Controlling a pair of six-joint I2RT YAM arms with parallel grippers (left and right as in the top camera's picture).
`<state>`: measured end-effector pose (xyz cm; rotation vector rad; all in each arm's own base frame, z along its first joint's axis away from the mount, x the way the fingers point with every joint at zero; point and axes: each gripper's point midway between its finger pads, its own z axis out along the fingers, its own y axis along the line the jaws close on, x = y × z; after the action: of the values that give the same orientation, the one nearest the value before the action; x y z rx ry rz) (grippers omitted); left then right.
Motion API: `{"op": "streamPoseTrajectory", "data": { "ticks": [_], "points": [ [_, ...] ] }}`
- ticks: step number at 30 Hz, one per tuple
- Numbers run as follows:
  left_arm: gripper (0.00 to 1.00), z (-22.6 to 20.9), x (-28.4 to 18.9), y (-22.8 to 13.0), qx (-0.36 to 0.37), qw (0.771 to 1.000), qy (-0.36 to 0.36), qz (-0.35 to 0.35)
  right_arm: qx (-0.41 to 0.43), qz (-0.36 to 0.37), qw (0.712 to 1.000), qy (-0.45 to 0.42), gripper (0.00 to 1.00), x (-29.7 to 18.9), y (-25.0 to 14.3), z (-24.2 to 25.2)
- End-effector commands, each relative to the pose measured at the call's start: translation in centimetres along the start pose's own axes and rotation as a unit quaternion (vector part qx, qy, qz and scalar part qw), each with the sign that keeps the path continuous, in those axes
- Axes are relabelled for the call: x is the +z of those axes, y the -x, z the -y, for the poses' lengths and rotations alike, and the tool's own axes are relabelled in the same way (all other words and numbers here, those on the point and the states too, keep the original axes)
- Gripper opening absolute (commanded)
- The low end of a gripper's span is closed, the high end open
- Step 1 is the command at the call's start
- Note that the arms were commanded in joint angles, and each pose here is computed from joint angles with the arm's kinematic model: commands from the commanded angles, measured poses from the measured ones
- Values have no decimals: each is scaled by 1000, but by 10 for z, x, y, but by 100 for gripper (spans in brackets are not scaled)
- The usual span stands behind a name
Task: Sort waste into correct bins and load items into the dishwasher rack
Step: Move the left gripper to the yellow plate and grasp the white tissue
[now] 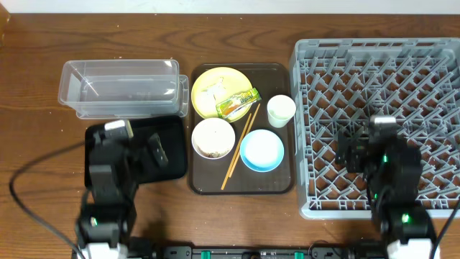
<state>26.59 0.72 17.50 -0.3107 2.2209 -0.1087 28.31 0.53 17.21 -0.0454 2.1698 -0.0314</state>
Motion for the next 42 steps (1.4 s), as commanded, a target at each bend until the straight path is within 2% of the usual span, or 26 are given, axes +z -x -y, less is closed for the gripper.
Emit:
{"op": "streamPoseTrajectory", "data": {
  "ticks": [1,6,10,13,19,24,27,35,42],
  "points": [
    [96,20,-3,22,-3,999,-30,-38,-4,-37,999,-3,99,2,18,3],
    [96,35,-12,23,-11,987,-41,-154,-7,-134,991,7,99,5,16,1],
    [96,37,-13,25,-13,981,-35,-189,-6,-158,987,13,99,6,20,-1],
    [96,40,-8,36,-12,985,-42,-165,-6,-148,989,16,99,4,27,-2],
    [96,63,13,85,-3,993,-91,-72,-5,-140,990,15,99,5,31,-2],
    [95,91,45,95,27,991,-121,-55,-5,-140,990,15,99,5,31,-2],
    [94,118,67,88,76,985,-144,-57,-5,-139,990,15,99,5,32,-2],
    [89,150,128,47,180,973,-119,-84,-5,-139,990,15,99,5,31,-2],
    [82,157,177,5,198,965,-117,-127,-5,-140,990,15,99,5,31,-2]
  ]
}}
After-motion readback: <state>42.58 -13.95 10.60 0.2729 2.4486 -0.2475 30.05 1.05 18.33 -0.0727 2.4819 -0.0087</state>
